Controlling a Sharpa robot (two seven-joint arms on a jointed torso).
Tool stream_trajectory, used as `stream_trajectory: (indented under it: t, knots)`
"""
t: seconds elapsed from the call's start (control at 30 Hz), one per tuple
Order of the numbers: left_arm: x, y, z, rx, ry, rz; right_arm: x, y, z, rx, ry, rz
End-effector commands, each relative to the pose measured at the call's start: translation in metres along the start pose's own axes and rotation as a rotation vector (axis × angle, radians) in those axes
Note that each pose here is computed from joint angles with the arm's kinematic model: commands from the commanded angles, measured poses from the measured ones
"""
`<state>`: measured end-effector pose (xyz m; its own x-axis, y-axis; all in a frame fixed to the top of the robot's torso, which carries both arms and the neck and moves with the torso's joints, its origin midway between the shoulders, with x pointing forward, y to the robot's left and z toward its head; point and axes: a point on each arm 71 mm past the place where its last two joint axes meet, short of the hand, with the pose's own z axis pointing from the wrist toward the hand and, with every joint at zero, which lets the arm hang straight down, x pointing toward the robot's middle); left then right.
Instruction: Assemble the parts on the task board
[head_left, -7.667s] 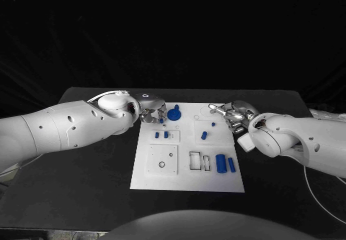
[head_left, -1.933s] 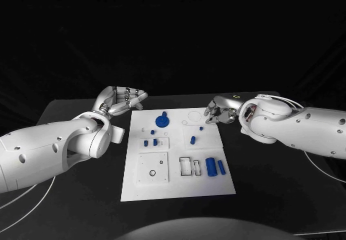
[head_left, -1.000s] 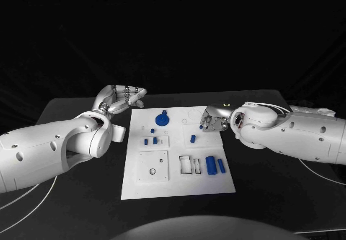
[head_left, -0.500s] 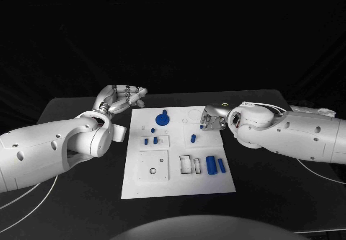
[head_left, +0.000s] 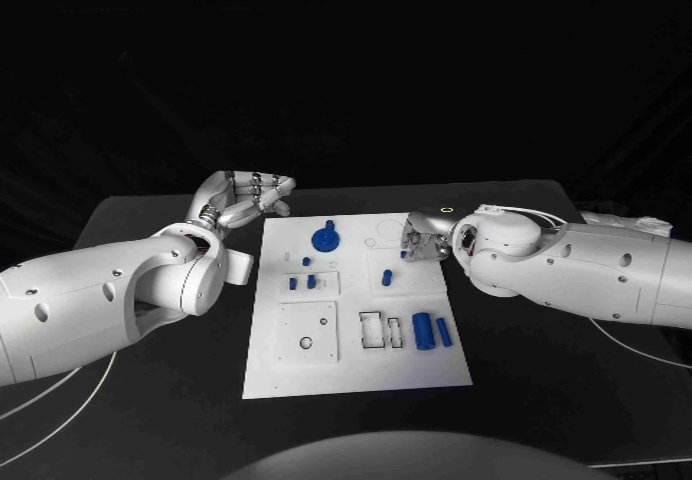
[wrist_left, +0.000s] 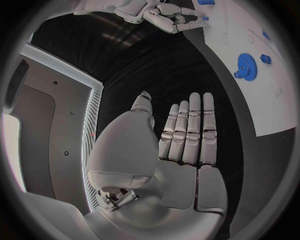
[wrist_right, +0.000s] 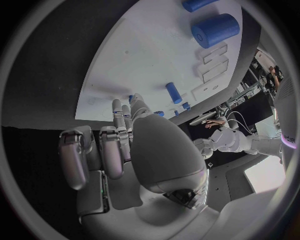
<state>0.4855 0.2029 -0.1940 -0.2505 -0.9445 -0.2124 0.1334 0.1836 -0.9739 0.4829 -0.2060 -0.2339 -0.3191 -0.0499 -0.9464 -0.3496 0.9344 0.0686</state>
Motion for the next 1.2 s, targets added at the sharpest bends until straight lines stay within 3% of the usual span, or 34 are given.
stream_trajectory:
  t: [0.03, 0.77, 1.2]
  knots:
    - [0.0021, -0.001, 0.0002, 0.003, 0.013, -0.011, 0.0018, 0.0011, 0.0009, 0.002, 0.019, -0.023]
    - [0.0004, -0.0005, -0.0004, -0.001, 0.008, -0.009, 0.0085, 0.0051, 0.0047, 0.005, 0.053, -0.032]
    - [0.0005, -0.0005, -0.0004, -0.001, 0.008, -0.009, 0.0089, 0.0076, 0.0057, 0.004, 0.046, -0.027]
